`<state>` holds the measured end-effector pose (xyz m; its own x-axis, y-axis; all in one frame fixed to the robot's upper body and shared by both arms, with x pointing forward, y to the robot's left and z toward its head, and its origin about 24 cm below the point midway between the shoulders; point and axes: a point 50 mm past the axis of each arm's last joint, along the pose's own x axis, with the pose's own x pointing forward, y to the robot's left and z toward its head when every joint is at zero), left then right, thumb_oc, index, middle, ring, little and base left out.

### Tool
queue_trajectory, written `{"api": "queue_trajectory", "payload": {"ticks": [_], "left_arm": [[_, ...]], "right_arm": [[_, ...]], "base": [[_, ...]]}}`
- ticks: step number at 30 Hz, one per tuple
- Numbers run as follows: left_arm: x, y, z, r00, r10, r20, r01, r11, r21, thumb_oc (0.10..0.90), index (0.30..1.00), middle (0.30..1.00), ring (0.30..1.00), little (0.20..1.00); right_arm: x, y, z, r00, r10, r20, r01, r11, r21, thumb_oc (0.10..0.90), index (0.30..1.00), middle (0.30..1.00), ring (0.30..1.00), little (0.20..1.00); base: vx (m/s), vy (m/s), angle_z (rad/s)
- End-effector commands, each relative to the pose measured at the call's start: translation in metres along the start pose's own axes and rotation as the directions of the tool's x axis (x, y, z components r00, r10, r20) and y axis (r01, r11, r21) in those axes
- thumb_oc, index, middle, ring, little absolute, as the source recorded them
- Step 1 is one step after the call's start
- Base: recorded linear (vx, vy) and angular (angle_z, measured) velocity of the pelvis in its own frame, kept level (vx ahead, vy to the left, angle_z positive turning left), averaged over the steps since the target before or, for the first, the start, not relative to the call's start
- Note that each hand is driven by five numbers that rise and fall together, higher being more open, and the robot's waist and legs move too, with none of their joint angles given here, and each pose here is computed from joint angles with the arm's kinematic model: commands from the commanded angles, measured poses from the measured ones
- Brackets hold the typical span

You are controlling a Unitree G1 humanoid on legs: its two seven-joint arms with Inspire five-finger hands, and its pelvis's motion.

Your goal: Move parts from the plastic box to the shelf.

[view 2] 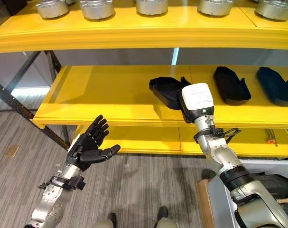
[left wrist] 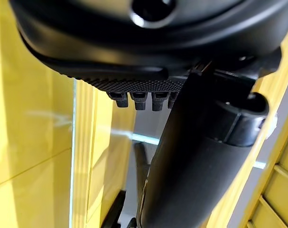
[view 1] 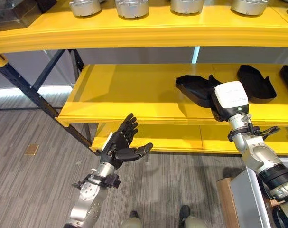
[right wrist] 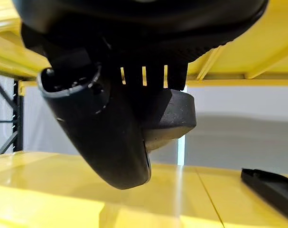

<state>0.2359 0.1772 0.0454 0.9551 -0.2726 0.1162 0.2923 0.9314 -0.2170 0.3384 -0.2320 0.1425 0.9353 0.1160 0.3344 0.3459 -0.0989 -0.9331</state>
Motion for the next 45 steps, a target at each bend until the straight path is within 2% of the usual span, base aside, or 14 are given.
{"api": "queue_trajectory", "payload": {"ticks": [1, 7, 13, 27, 35, 45], "left_arm": [[0.015, -0.014, 0.038, 0.968, -0.129, 0.217, 0.126, 0.992, 0.026, 0.900, 1.000, 1.000, 1.000, 1.000], [0.014, -0.017, 0.032, 0.976, -0.136, 0.173, 0.137, 0.991, 0.004, 0.900, 1.000, 1.000, 1.000, 1.000], [0.014, -0.017, 0.034, 0.976, -0.138, 0.171, 0.140, 0.990, 0.001, 0.900, 1.000, 1.000, 1.000, 1.000], [0.023, -0.024, 0.058, 0.941, -0.186, 0.283, 0.191, 0.982, 0.010, 0.900, 1.000, 1.000, 1.000, 1.000], [0.031, -0.035, 0.082, 0.895, -0.229, 0.383, 0.232, 0.972, 0.041, 0.900, 1.000, 1.000, 1.000, 1.000], [0.029, -0.043, 0.093, 0.873, -0.267, 0.408, 0.269, 0.962, 0.054, 0.900, 1.000, 1.000, 1.000, 1.000]], "right_arm": [[0.049, -0.074, 0.012, 0.943, -0.329, 0.045, 0.329, 0.944, 0.003, 0.400, 0.300, 0.300, 0.300, 0.300], [0.052, -0.058, 0.011, 0.967, -0.253, 0.002, 0.253, 0.967, 0.001, 0.400, 0.300, 0.300, 0.300, 0.300], [0.060, -0.060, 0.007, 0.968, -0.247, -0.050, 0.247, 0.969, -0.010, 0.400, 0.300, 0.300, 0.300, 0.300], [0.084, -0.108, -0.024, 0.933, -0.333, -0.140, 0.314, 0.939, -0.140, 0.400, 0.300, 0.300, 0.300, 0.300], [0.096, -0.149, -0.032, 0.888, -0.417, -0.195, 0.379, 0.903, -0.202, 0.400, 0.300, 0.300, 0.300, 0.300], [0.091, -0.163, -0.056, 0.844, -0.456, -0.283, 0.391, 0.883, -0.257, 0.400, 0.300, 0.300, 0.300, 0.300]], "base": [[0.12, 0.210, 0.26], [0.18, 0.224, -0.25], [0.03, 0.040, -0.06], [-0.10, 0.000, 0.04], [-0.15, -0.020, -0.04], [-0.07, -0.044, 0.00]]}}
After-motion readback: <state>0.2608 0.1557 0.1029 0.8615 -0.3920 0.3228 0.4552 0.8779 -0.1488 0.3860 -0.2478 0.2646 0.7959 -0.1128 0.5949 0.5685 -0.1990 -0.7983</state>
